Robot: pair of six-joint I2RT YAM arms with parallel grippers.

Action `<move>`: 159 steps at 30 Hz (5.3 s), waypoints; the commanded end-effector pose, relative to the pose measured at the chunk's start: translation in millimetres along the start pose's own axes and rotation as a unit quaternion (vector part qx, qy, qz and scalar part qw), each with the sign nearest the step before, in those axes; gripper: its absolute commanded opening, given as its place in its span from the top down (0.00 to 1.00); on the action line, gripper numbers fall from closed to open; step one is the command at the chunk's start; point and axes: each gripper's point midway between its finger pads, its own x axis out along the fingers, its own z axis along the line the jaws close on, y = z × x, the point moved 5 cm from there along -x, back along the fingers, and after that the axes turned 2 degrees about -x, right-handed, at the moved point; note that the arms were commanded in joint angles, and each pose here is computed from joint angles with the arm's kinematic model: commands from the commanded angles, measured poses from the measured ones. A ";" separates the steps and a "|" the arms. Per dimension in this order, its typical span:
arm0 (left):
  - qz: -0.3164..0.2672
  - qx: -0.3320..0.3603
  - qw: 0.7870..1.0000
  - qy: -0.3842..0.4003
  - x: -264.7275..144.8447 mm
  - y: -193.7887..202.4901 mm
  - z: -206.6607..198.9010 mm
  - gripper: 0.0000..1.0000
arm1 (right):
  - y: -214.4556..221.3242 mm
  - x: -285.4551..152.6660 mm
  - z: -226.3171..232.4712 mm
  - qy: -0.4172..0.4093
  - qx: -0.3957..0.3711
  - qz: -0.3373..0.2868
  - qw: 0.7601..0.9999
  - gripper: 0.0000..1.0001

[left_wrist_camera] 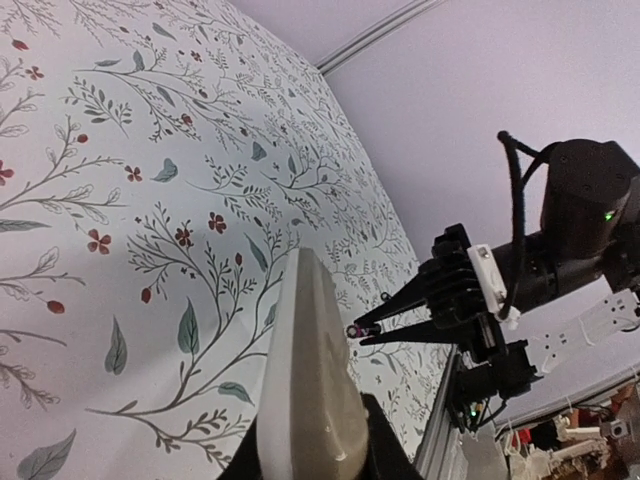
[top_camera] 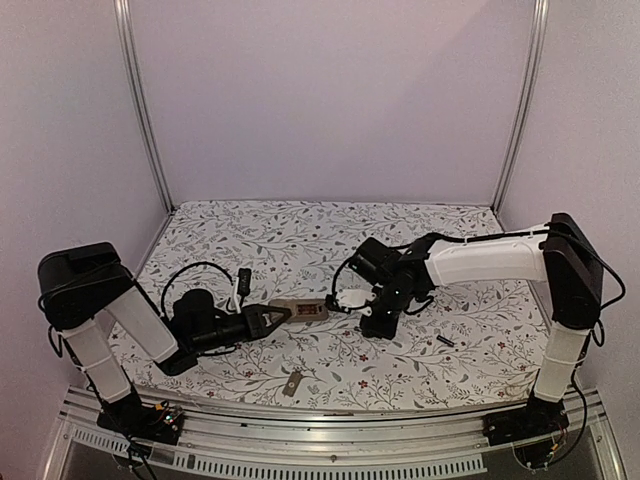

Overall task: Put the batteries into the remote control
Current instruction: Place the battery at the center of the board, then pick up the battery at the center of the board, then place the battery in the battery compartment.

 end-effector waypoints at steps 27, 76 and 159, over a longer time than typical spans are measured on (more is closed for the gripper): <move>-0.059 0.120 0.991 -0.029 -18.9 -41.5 -36.7 1.00 | 3.0 -2.6 -1.4 -0.012 0.043 -0.027 0.999 0.48; -0.083 0.147 0.985 -0.022 -26.8 -56.4 -53.8 1.00 | 52.7 28.3 22.0 0.011 0.238 -0.067 0.969 0.71; -0.029 0.209 0.974 0.083 -33.4 -49.5 -109.9 1.00 | -100.9 -126.8 32.1 0.235 -0.271 -0.221 0.907 1.00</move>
